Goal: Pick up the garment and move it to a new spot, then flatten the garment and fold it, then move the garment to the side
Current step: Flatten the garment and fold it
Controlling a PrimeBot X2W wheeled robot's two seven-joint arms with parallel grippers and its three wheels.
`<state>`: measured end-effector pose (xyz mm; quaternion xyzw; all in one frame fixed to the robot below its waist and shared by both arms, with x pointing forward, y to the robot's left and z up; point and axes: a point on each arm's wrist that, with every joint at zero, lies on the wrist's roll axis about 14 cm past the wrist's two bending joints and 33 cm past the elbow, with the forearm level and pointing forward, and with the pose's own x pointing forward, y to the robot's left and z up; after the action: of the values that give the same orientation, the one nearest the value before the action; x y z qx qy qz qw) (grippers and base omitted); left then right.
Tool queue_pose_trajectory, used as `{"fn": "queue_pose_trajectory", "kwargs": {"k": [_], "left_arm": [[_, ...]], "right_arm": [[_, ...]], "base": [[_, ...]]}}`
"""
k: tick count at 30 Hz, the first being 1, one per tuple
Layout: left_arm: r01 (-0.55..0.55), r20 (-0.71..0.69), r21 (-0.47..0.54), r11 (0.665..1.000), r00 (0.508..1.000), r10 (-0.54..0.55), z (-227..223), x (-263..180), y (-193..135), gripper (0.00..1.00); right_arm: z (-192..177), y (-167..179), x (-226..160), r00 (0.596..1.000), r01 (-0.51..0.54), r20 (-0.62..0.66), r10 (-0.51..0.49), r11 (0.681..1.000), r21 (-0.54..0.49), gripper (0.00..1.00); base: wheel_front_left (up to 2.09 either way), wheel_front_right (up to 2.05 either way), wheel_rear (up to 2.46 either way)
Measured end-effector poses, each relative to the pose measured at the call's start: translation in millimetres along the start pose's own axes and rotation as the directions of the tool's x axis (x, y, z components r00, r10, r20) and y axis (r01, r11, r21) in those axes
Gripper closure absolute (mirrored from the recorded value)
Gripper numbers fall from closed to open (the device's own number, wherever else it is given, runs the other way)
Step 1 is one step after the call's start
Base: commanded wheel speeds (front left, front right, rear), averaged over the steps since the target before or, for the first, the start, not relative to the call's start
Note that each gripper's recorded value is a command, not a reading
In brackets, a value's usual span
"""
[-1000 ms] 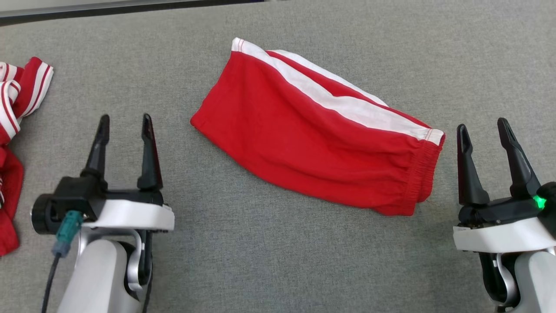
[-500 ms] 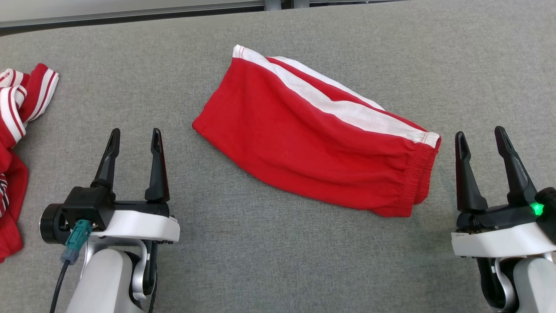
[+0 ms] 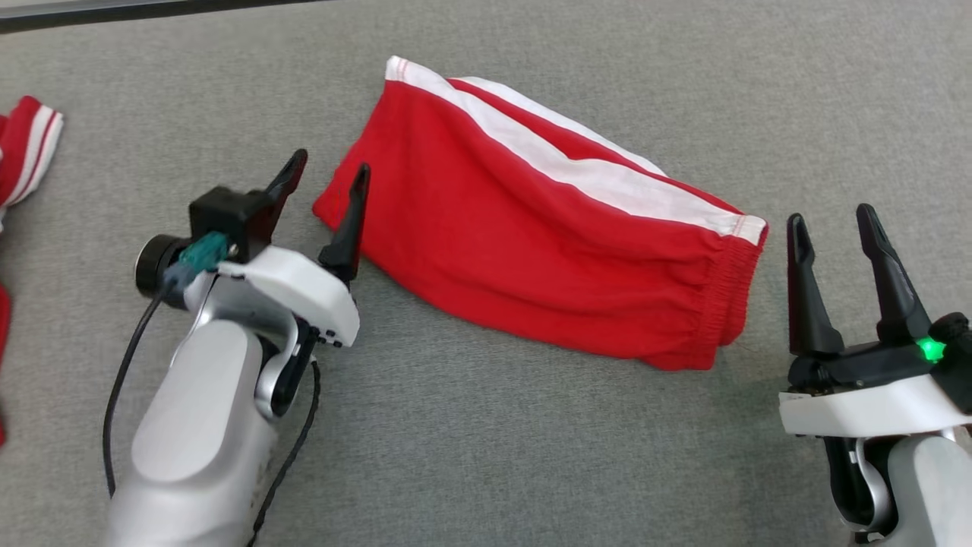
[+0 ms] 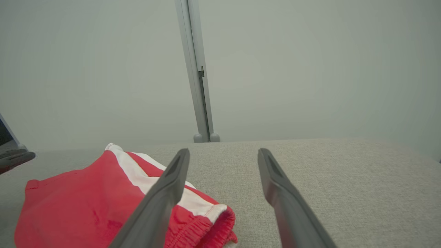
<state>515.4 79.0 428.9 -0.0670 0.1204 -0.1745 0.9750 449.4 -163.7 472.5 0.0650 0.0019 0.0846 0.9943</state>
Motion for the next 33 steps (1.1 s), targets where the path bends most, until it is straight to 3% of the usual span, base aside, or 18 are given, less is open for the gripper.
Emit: {"fn": "queue_pose_trajectory", "kwargs": {"k": [5, 12, 14, 15, 25, 33], "left_arm": [[0.034, -0.222, -0.025, 0.999, 0.974, -0.039, -46, 20, -5, 0.00], [0.053, -0.339, -0.038, 0.998, 0.939, -0.063, -69, 36, -9, 0.00], [0.065, -0.354, -0.040, 0.997, 0.932, -0.075, -72, 40, -12, 0.58], [0.070, -0.361, -0.037, 0.997, 0.929, -0.078, -73, 40, -13, 1.00], [0.070, -0.306, -0.033, 0.997, 0.949, -0.077, -66, 31, -16, 1.00], [-0.058, -0.230, -0.138, 0.989, 0.973, 0.025, -69, -21, -4, 1.00]], "right_arm": [[-7, -6, -4, 1.000, 0.024, -0.015, -0.024, 1.000, 0.016, 0.00], [-15, -17, -12, 0.997, 0.075, -0.034, -0.073, 0.996, 0.043, 0.00], [-17, -21, -15, 0.996, 0.087, -0.039, -0.085, 0.995, 0.045, 0.00], [-18, -22, -15, 0.995, 0.093, -0.041, -0.091, 0.994, 0.050, 0.00], [-19, -18, -12, 0.996, 0.081, -0.034, -0.079, 0.995, 0.063, 0.00], [-14, -5, -9, 0.999, 0.042, -0.020, -0.040, 0.997, 0.072, 0.00]], "base": [[0.00, 0.00, 0.00], [0.00, 0.00, 0.00], [0.00, 0.00, 0.00], [0.00, 0.00, 0.00], [0.00, 0.00, 0.00], [0.00, 0.00, 0.00]]}}
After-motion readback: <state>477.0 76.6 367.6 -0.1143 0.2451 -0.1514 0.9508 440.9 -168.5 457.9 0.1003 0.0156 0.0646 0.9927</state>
